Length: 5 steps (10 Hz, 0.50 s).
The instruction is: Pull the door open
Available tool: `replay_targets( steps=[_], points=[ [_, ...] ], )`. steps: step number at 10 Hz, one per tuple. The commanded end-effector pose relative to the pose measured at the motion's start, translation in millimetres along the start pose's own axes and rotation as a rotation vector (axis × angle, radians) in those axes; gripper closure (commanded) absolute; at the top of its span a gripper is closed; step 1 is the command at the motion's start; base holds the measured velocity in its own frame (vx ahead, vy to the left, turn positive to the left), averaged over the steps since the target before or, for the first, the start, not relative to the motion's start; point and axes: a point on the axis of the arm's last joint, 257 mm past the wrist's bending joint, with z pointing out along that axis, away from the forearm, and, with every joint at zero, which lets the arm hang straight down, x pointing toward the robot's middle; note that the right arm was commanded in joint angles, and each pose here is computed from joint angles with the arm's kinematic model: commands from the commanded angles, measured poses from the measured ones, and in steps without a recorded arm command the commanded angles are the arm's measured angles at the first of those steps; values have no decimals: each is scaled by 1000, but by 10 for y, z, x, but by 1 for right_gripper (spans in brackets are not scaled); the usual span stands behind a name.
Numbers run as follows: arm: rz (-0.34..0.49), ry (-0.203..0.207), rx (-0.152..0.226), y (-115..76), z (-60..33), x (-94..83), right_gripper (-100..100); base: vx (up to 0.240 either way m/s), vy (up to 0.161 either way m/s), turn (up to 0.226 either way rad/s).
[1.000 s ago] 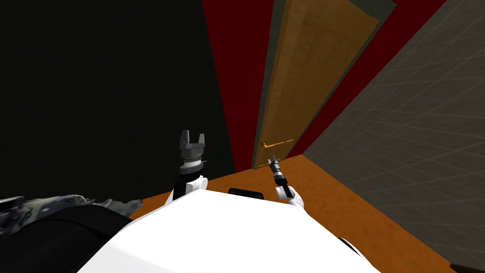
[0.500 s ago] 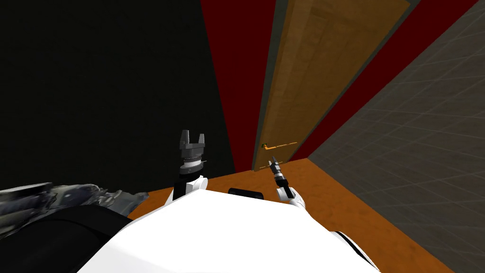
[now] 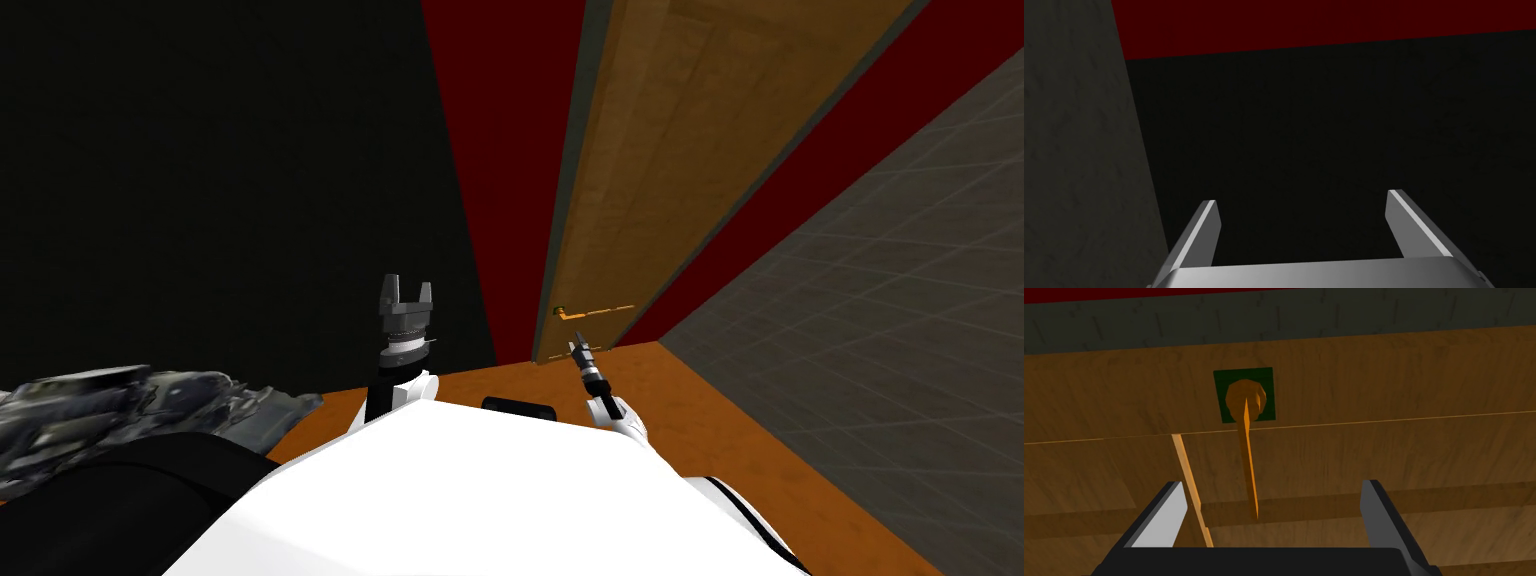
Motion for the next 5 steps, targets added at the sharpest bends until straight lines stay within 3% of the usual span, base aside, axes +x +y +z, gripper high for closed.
replay_targets(
  steps=[1, 5],
  points=[
    [-3, -1, 11, -43, -18, -33, -100, 37, -69, 96],
    [-10, -5, 42, -153, -65, -121, -100, 44, -74, 102]
  ],
)
